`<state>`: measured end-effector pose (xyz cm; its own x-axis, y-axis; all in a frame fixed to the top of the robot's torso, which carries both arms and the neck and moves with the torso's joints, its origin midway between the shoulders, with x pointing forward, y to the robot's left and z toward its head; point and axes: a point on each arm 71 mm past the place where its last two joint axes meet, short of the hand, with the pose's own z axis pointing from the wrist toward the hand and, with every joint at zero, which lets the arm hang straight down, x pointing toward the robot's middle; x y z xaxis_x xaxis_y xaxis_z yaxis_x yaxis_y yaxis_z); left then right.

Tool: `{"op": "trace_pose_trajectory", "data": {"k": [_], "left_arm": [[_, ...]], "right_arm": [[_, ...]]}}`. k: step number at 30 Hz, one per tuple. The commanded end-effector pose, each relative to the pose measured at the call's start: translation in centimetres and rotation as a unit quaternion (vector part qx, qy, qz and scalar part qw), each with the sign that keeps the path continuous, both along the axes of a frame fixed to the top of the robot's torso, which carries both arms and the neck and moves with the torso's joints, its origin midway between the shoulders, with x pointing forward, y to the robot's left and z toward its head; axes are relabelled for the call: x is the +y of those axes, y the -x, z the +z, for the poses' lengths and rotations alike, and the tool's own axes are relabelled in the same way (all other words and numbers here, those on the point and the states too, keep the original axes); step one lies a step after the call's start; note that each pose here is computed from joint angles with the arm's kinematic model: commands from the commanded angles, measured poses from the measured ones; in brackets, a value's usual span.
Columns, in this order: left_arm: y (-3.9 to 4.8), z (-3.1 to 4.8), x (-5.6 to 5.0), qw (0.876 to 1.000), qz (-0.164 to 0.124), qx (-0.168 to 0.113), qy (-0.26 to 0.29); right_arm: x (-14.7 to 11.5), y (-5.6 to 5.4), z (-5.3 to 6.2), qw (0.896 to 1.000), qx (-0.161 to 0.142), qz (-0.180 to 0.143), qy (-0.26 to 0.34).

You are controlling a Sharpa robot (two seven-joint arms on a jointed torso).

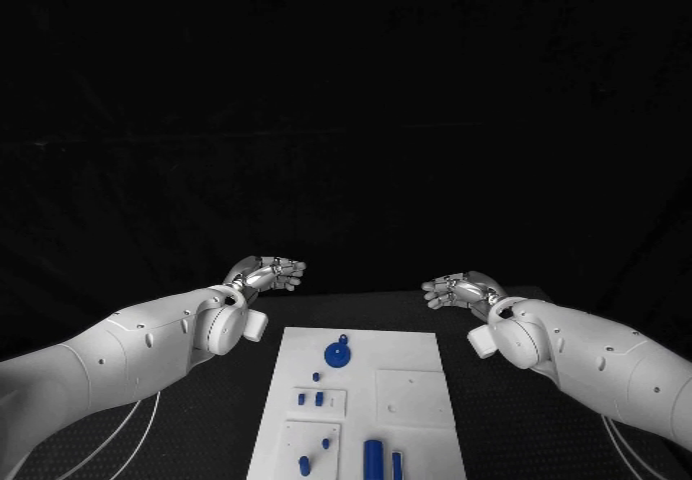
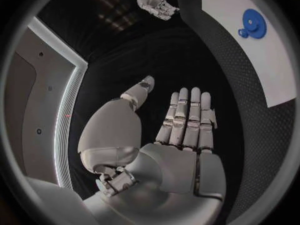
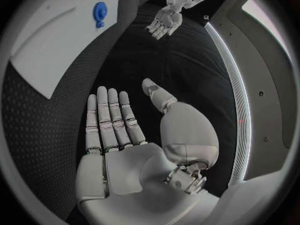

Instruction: Assemble the parts on the task board

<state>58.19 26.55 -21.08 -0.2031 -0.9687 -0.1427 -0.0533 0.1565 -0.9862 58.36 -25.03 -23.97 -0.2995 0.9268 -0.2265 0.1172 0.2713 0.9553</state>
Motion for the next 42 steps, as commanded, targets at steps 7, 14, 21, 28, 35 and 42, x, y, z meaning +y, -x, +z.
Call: {"op": "trace_pose_trajectory", "data": {"k": [7, 14, 21, 28, 35, 42], "left_arm": [[-0.08, -0.1, -0.3, 0.999, -0.004, -0.003, 0.037], [0.24, -0.39, -0.5, 1.0, 0.006, 0.0, 0.021], [2.25, -1.3, -2.1, 0.999, 0.022, -0.007, 0.037], [6.21, -2.0, -4.6, 0.997, 0.052, -0.019, 0.061], [10.09, -1.73, -6.5, 0.994, 0.079, -0.029, 0.076], [11.86, -1.38, -7.2, 0.992, 0.09, -0.033, 0.08]], "right_arm": [[0.0, 0.2, -0.1, 0.998, -0.018, 0.0, -0.054], [0.1, 0.4, -0.3, 0.999, -0.013, -0.011, -0.038], [1.3, 2.0, -0.2, 0.997, -0.033, -0.031, -0.063], [3.2, 5.2, 0.2, 0.991, -0.059, -0.068, -0.099], [4.8, 9.2, 0.9, 0.984, -0.073, -0.108, -0.123], [5.6, 11.6, 1.4, 0.98, -0.076, -0.13, -0.131]]}}
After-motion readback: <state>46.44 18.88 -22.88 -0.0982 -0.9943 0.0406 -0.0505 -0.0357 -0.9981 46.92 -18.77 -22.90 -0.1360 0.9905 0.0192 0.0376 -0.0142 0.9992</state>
